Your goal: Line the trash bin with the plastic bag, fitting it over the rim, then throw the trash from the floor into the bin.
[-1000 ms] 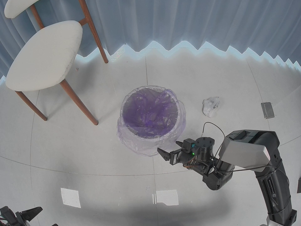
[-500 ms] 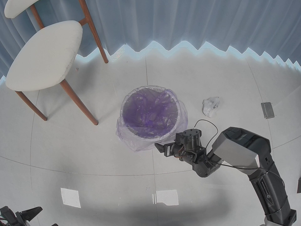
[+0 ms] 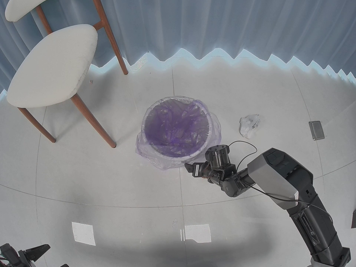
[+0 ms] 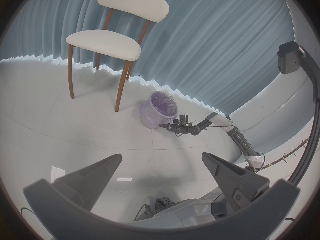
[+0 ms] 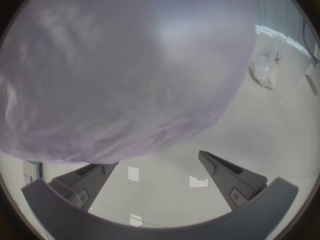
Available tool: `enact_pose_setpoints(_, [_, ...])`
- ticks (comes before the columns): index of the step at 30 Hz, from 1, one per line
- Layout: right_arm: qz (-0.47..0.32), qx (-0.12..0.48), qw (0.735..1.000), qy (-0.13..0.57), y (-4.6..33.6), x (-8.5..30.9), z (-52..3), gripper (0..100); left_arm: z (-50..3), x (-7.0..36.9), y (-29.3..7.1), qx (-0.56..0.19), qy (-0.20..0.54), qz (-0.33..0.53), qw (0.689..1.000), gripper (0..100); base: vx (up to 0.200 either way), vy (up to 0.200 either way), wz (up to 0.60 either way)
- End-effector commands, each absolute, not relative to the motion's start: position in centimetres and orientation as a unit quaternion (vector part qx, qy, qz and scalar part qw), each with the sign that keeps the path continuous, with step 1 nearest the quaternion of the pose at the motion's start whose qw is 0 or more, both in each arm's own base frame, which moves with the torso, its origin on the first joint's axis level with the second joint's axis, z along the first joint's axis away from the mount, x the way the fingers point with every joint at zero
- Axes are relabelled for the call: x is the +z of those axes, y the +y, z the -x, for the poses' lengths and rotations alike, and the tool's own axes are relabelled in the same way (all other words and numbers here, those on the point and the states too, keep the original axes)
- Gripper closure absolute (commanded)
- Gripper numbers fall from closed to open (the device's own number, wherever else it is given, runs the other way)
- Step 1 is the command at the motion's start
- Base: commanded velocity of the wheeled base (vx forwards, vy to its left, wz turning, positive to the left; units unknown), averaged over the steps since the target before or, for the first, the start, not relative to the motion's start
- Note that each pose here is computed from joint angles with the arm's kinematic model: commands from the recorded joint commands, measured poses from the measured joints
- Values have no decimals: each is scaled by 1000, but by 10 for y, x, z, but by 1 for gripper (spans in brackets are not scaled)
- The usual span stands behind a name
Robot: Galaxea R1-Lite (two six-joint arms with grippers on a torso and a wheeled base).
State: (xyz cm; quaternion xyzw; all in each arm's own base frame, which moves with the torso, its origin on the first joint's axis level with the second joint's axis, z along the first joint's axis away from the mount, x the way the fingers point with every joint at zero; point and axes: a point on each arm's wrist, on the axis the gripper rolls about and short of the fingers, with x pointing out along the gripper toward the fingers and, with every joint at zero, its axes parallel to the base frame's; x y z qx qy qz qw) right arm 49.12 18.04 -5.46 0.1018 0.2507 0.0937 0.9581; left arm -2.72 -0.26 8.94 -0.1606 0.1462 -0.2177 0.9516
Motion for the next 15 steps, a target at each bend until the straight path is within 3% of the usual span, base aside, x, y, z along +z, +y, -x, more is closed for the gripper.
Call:
enact_pose_setpoints(1, [-105,85,957,257,180,-58,-490,0,27,89,-3,-218,147,161,951,0,0,0,0])
enact_pose_setpoints(11, [-128,57,937,322,166,-54,-452,0,27,89,-3,-218,147,162,951,0,0,0,0])
enact_pose_setpoints(15, [-167,47,933,315,161,-37,-433,0,27,89,-3,-225,148,160,950,0,0,0,0])
